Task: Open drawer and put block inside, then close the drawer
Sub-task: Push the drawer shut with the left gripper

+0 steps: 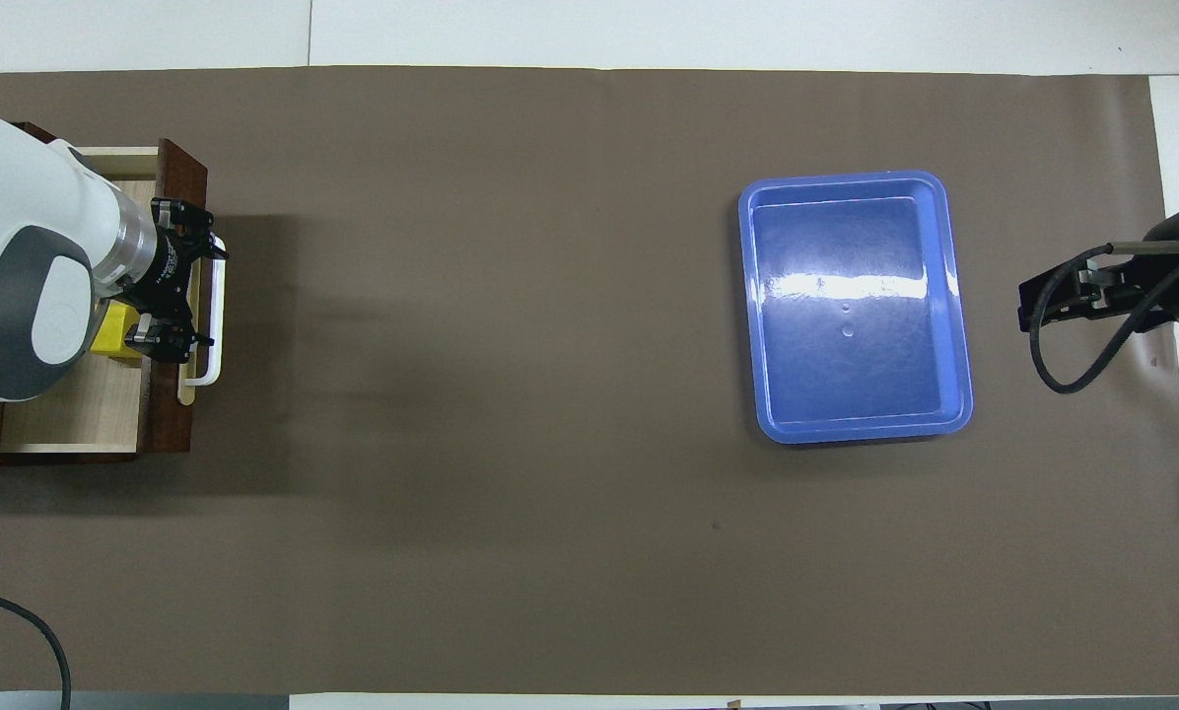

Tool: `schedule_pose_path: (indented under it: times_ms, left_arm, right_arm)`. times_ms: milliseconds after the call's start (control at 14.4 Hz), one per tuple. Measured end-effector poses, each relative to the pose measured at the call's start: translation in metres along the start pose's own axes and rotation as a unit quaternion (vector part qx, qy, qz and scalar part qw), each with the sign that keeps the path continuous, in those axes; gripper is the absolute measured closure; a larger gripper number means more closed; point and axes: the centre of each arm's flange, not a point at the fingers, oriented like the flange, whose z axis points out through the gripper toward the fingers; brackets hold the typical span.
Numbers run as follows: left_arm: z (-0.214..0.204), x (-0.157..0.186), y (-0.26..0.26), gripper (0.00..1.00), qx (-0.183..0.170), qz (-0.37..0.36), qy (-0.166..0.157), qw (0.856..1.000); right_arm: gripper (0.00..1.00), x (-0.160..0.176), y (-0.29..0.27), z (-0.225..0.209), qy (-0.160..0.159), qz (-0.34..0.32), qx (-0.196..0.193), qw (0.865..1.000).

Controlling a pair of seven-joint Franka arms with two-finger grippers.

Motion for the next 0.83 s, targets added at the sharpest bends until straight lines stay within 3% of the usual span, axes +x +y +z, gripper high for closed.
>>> schedule_pose_path:
  times_ms: [832]
  left_arm:
    - [-0.004,0.077,-0.005,0.00,-0.023,-0.028,0.021,0.999]
  right_arm:
    - [0.00,-0.001,0.000,0.004,-0.005,0.000,0.000,1.000]
